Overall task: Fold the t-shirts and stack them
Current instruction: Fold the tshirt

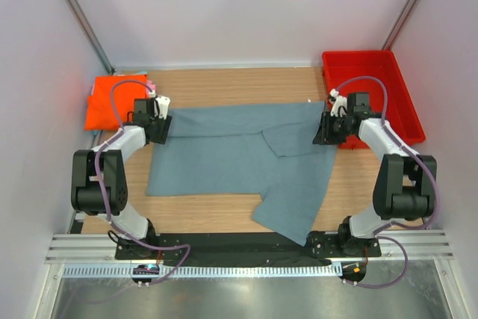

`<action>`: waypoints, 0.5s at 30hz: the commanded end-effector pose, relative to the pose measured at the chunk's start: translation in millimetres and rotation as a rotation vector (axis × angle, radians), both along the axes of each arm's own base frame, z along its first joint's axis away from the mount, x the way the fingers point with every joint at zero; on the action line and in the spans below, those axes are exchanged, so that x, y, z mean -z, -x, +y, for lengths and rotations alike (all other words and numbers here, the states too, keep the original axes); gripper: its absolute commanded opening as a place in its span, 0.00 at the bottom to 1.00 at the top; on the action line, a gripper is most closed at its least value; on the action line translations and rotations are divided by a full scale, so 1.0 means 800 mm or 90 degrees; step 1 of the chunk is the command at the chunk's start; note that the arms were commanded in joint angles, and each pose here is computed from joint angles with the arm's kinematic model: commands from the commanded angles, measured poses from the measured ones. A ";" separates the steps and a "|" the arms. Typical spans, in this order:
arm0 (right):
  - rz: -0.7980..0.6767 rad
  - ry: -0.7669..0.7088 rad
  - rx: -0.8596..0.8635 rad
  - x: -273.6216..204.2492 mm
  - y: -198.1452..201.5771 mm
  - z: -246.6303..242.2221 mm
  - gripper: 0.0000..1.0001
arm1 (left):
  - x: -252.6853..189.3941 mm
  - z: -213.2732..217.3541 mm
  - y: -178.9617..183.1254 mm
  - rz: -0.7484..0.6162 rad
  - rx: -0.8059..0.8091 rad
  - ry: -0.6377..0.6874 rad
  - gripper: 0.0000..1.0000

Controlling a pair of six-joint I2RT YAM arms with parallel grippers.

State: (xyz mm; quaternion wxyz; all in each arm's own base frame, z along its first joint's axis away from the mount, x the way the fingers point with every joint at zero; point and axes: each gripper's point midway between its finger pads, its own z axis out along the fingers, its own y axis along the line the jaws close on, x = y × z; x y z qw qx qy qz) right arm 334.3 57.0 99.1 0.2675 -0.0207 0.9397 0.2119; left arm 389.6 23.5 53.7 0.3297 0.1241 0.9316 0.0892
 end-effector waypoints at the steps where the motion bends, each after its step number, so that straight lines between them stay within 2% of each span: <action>1: 0.009 0.061 0.006 0.039 -0.015 -0.022 0.34 | -0.027 -0.029 0.002 -0.035 0.054 0.073 0.56; 3: 0.027 0.063 -0.006 0.055 -0.016 -0.022 0.34 | -0.034 -0.055 0.016 -0.026 0.101 0.128 0.56; 4: 0.033 0.060 -0.007 0.058 -0.016 -0.022 0.34 | -0.050 -0.088 0.024 -0.032 0.161 0.187 0.57; 8: 0.029 0.056 0.003 0.065 -0.023 -0.022 0.34 | -0.080 -0.164 0.047 -0.002 0.288 0.245 0.59; 11: 0.023 0.061 0.013 0.066 -0.029 -0.024 0.34 | -0.081 -0.214 0.056 0.030 0.356 0.235 0.62; 13: 0.024 0.062 0.018 0.069 -0.029 -0.025 0.34 | -0.079 -0.259 0.061 0.038 0.414 0.203 0.72; 15: 0.025 0.064 0.023 0.071 -0.029 -0.026 0.34 | -0.068 -0.287 0.046 0.047 0.443 0.147 0.76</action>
